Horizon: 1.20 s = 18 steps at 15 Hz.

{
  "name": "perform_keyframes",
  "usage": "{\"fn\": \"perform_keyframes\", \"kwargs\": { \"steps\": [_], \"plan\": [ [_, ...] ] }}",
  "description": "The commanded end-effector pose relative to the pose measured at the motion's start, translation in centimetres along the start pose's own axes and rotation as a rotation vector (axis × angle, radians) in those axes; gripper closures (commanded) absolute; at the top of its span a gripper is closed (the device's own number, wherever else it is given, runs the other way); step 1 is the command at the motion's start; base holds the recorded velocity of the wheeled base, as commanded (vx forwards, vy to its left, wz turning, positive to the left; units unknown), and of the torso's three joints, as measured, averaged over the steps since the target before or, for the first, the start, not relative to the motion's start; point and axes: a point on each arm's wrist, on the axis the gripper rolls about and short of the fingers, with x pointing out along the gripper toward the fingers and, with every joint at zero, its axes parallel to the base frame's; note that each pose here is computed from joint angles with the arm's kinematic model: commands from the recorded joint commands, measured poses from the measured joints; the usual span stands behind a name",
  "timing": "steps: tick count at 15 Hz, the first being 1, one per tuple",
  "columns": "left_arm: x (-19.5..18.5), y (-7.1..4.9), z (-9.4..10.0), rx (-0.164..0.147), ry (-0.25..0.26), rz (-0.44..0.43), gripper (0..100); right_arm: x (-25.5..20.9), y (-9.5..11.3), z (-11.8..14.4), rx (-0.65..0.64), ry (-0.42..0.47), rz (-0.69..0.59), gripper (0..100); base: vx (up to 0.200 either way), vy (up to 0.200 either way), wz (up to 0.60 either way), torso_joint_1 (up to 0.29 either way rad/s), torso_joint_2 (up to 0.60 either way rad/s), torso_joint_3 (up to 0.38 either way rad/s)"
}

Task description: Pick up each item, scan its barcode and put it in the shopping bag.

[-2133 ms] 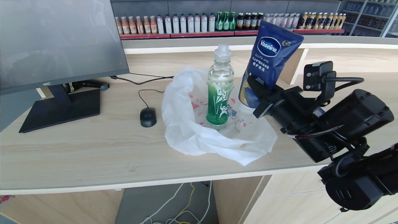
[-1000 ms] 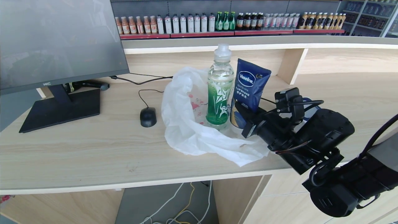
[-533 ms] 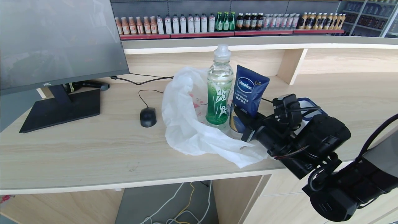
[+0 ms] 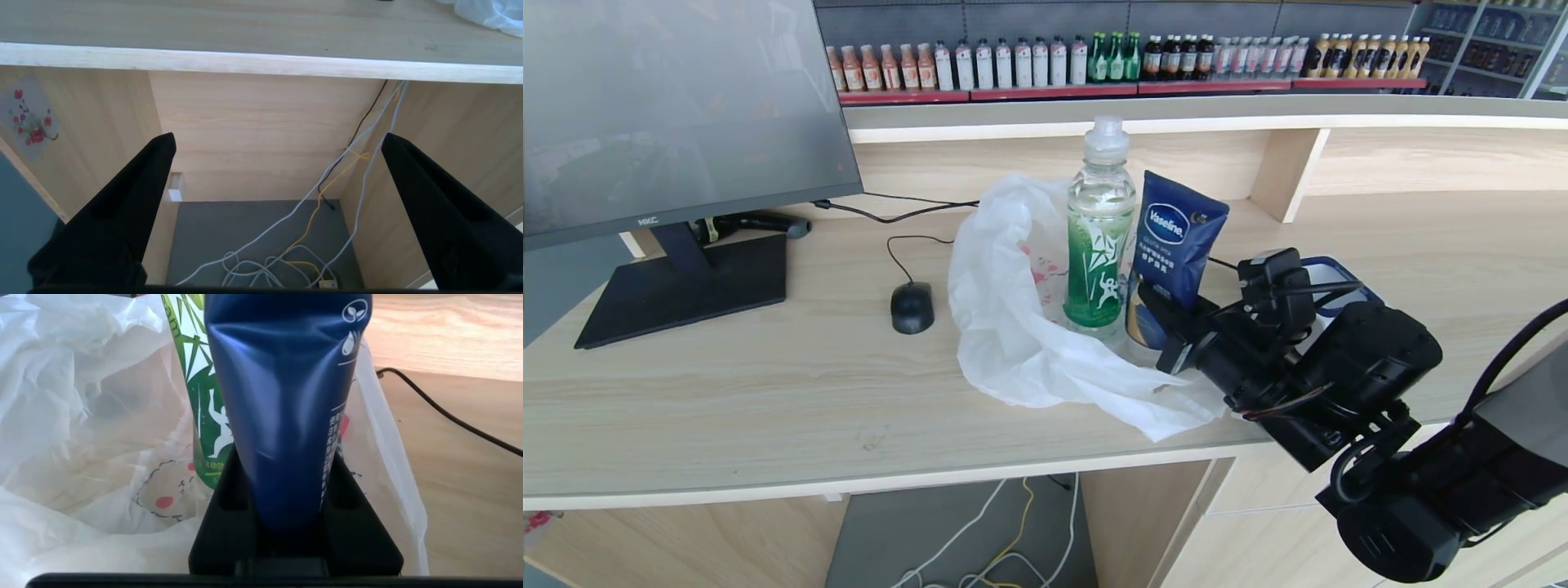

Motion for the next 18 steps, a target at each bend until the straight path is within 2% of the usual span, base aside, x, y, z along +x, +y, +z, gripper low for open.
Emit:
{"fn": "perform_keyframes", "kwargs": {
  "steps": [1,9,10,18],
  "plan": [
    [0.0,0.0,0.0,0.000,0.000,0.000,0,0.1,0.0,-0.3,0.001,0.009,0.002,100,0.000,0.000,0.00,0.000,0.00,0.000],
    [0.0,0.0,0.0,0.000,0.000,0.000,0,0.3,0.2,-0.1,0.029,-0.002,0.006,100,0.000,0.000,0.00,0.000,0.00,0.000],
    [0.0,0.0,0.0,0.000,0.000,0.000,0,0.3,0.2,-0.1,0.029,-0.004,0.006,0,0.000,0.000,0.00,0.000,0.00,0.000],
    [0.0,0.0,0.0,0.000,0.000,0.000,0,0.0,0.1,0.9,0.029,-0.030,0.005,0,0.000,0.000,0.00,0.000,0.00,0.000]
  ]
}}
